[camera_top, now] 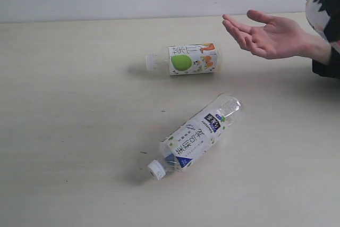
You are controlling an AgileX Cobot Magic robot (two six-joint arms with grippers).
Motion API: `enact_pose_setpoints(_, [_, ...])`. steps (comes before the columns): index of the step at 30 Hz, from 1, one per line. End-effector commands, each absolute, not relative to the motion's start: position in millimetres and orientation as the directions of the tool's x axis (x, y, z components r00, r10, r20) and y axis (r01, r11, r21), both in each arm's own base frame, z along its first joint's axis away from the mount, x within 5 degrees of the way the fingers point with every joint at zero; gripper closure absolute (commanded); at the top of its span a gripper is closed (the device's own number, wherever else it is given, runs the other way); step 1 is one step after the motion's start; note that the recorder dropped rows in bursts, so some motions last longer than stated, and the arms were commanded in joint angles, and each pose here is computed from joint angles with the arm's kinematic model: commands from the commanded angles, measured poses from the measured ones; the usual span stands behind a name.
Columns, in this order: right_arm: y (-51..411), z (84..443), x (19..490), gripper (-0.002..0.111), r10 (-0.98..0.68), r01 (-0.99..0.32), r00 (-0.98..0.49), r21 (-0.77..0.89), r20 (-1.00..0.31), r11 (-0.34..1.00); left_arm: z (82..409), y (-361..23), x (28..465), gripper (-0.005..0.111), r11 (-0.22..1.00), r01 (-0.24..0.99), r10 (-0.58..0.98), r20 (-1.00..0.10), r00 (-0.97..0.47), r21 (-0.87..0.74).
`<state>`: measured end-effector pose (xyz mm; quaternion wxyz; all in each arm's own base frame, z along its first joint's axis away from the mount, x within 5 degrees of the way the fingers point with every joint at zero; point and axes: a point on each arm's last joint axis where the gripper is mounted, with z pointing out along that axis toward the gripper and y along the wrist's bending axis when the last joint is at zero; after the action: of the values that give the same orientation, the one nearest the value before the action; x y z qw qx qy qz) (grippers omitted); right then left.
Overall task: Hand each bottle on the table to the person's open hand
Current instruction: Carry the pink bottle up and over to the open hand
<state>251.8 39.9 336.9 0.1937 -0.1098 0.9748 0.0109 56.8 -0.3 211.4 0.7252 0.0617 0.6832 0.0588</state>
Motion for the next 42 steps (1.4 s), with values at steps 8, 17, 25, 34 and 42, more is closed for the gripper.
enact_pose_setpoints(8, [59,305,352,0.108,-0.238,-0.263,-0.883,0.006,-0.405,0.965,211,0,56,0.107,0.985,-0.005,0.171,-0.983,0.067,0.171])
enact_pose_setpoints(17, [65,257,380,0.108,-0.275,-0.302,-0.893,0.023,-0.356,0.953,211,0,56,0.107,0.985,-0.005,0.171,-0.983,0.067,0.171])
enact_pose_setpoints(25, [66,231,387,0.108,-0.272,-0.296,-0.916,0.038,-0.296,0.955,211,0,56,0.107,0.985,-0.005,0.171,-0.983,0.067,0.171])
enact_pose_setpoints(34, [66,230,388,0.101,-0.272,-0.295,-0.917,0.038,-0.291,0.955,211,0,56,0.107,0.985,-0.005,0.171,-0.983,0.067,0.171])
enact_pose_setpoints(42, [66,229,387,0.069,-0.274,-0.296,-0.921,0.041,-0.277,0.954,211,0,56,0.107,0.985,-0.005,0.171,-0.983,0.067,0.171])
